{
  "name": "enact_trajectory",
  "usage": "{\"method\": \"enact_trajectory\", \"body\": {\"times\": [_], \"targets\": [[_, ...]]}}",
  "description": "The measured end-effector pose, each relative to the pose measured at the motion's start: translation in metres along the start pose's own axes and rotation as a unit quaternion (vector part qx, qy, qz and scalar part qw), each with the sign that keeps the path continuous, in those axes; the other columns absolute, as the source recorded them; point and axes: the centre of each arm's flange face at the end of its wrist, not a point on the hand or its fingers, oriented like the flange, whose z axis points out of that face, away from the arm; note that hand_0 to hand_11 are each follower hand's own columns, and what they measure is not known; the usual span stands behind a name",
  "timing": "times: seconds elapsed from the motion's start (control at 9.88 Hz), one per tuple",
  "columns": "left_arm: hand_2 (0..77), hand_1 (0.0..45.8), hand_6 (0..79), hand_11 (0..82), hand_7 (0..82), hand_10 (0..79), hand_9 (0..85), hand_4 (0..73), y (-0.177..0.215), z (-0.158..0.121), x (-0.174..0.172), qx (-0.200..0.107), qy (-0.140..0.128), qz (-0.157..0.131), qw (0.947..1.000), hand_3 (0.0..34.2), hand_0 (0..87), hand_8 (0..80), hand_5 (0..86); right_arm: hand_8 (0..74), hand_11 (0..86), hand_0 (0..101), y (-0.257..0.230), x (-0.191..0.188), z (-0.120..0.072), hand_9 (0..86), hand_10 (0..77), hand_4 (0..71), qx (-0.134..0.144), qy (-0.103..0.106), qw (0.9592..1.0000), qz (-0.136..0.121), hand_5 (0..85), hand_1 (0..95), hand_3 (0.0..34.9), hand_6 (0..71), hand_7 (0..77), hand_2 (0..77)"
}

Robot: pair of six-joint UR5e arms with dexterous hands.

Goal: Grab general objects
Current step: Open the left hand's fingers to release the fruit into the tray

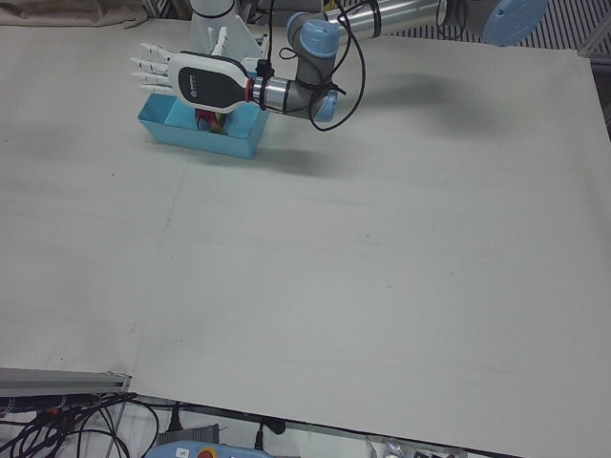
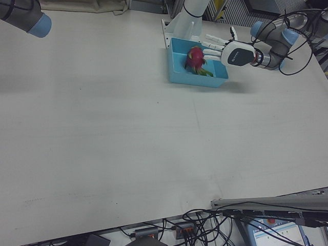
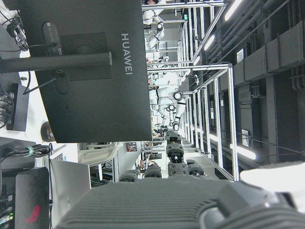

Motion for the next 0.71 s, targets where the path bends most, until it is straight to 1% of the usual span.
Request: {"method": "enact_trajectory", "body": {"times": [0.1, 0.2, 0.3, 0.41, 0.51, 0.61, 0.71], "targets": [[11.4, 0.0, 3.3, 0.0, 12.0, 0.0, 1.1, 19.1, 0.001, 0.005, 0.003, -0.003, 0.003, 0.001, 1.0000, 0.0, 49.7, 1.1, 2.2, 0.0, 0.5, 0, 0.000, 0.000, 0.000, 1.1, 0.0, 0.0, 0.000, 0.000, 1.0000, 0.000, 0.0, 6.0, 0.0, 0.0, 0.0, 1.6], [1.6, 0.0, 0.5, 0.0, 3.8, 0.0, 1.1, 7.6, 0.001, 0.013, 0.009, -0.006, 0.006, 0.003, 1.0000, 0.0, 49.8, 1.1, 2.2, 0.0, 0.5, 0, 0.000, 0.000, 0.000, 1.1, 0.0, 0.0, 0.000, 0.000, 1.0000, 0.000, 0.0, 6.0, 0.0, 0.0, 0.0, 1.6], [1.6, 0.0, 0.5, 0.0, 3.8, 0.0, 1.1, 7.6, -0.001, 0.023, 0.018, -0.006, 0.008, 0.006, 0.9999, 0.0, 49.8, 1.1, 2.2, 0.0, 0.5, 0, 0.000, 0.000, 0.000, 1.1, 0.0, 0.0, -0.001, 0.000, 1.0000, 0.000, 0.0, 6.0, 0.0, 0.0, 0.0, 1.6], [1.6, 0.0, 0.5, 0.0, 3.3, 0.0, 1.1, 4.4, -0.008, 0.029, 0.035, 0.005, 0.009, 0.012, 0.9999, 0.0, 48.1, 1.1, 2.2, 0.0, 0.5, 0, 0.001, 0.000, 0.000, 1.1, 0.0, 0.0, -0.001, 0.000, 1.0000, 0.000, 0.0, 6.0, 0.0, 0.0, 0.0, 1.6], [1.6, 0.0, 0.5, 0.0, 3.3, 0.0, 1.1, 4.4, -0.024, 0.022, 0.057, 0.028, 0.007, 0.026, 0.9992, 0.0, 46.5, 1.1, 2.2, 0.0, 0.5, 0, 0.001, 0.000, 0.000, 1.1, 0.0, 0.0, -0.001, 0.000, 1.0000, 0.000, 0.0, 6.0, 0.0, 0.0, 0.0, 1.6], [1.6, 0.0, 7.6, 0.0, 23.5, 0.0, 0.5, 18.5, -0.050, -0.001, 0.083, 0.064, 0.005, 0.045, 0.9969, 0.1, 47.4, 0.5, 2.2, 0.0, 0.5, 0, 0.000, 0.000, 0.000, 1.1, 0.0, 0.0, 0.000, 0.000, 1.0000, 0.000, 0.0, 6.0, 0.0, 0.0, 0.0, 1.6], [1.6, 0.0, 7.6, 0.0, 23.5, 0.0, 0.5, 18.5, -0.084, -0.036, 0.109, 0.110, 0.001, 0.066, 0.9917, 0.1, 47.4, 0.5, 2.2, 0.0, 0.5, 0, 0.000, 0.000, 0.000, 1.1, 0.0, 0.0, 0.000, 0.000, 1.0000, 0.000, 0.0, 6.0, 0.0, 0.0, 0.0, 1.6]]}}
